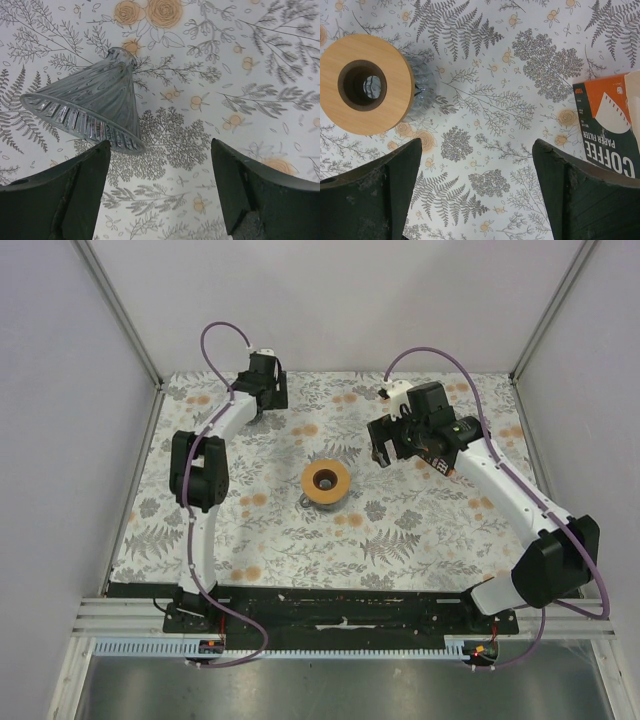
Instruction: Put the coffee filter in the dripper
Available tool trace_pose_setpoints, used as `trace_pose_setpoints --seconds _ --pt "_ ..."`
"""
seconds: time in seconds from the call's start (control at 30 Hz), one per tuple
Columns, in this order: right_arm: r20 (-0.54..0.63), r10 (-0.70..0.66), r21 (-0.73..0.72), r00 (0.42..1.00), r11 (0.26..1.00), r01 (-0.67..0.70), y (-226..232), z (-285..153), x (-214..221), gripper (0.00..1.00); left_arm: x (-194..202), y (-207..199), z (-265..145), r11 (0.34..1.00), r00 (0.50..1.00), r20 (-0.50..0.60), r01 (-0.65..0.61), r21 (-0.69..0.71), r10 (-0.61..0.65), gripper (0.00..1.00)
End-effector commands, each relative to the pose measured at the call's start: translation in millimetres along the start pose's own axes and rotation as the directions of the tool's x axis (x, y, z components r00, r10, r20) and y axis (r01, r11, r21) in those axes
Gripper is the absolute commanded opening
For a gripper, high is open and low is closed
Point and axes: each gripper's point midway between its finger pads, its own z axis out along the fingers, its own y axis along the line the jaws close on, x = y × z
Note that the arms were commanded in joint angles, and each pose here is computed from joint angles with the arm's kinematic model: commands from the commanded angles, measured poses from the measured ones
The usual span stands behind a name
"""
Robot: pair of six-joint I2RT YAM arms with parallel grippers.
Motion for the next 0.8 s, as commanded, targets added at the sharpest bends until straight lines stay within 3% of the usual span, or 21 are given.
trace_pose_setpoints --seconds 0.0,0.1,0.3,0.37,0.57,0.67,0.77 --pt "0.085 -0.048 0.006 0.995 0.999 0.048 0 -13 -17 0.98 -25 17 23 0.990 0.993 0.091 0.087 -0.108 -0.077 0.83" --pt "0.085 -0.057 -0.005 0.995 0.998 0.057 2 -11 -18 0.98 -22 18 40 0.990 0.995 0.091 0.059 -0.128 -0.047 0.67" --pt "0.080 -0.058 -0.025 0.995 0.998 0.061 5 -9 -19 0.98 -16 27 53 0.989 0.997 0.063 -0.024 -0.144 0.033 0.08" --pt "0.090 -0.057 -0.027 0.994 0.998 0.060 6 -12 -22 0.98 -14 27 47 0.988 0.994 0.044 -0.095 -0.122 0.101 0.02" --pt "0.184 -0.050 -0.068 0.982 0.996 0.063 17 -40 -51 0.98 -15 23 -14 0.929 0.928 0.051 -0.369 0.013 0.368 0.02" --pt "0.247 -0.036 -0.075 0.968 0.996 0.056 21 -60 -68 0.98 -19 18 -63 0.835 0.835 0.112 -0.547 0.064 0.538 0.02" --pt "0.299 -0.016 -0.083 0.954 0.996 0.043 25 -78 -83 0.98 -17 7 -121 0.686 0.684 0.205 -0.724 0.073 0.700 0.02"
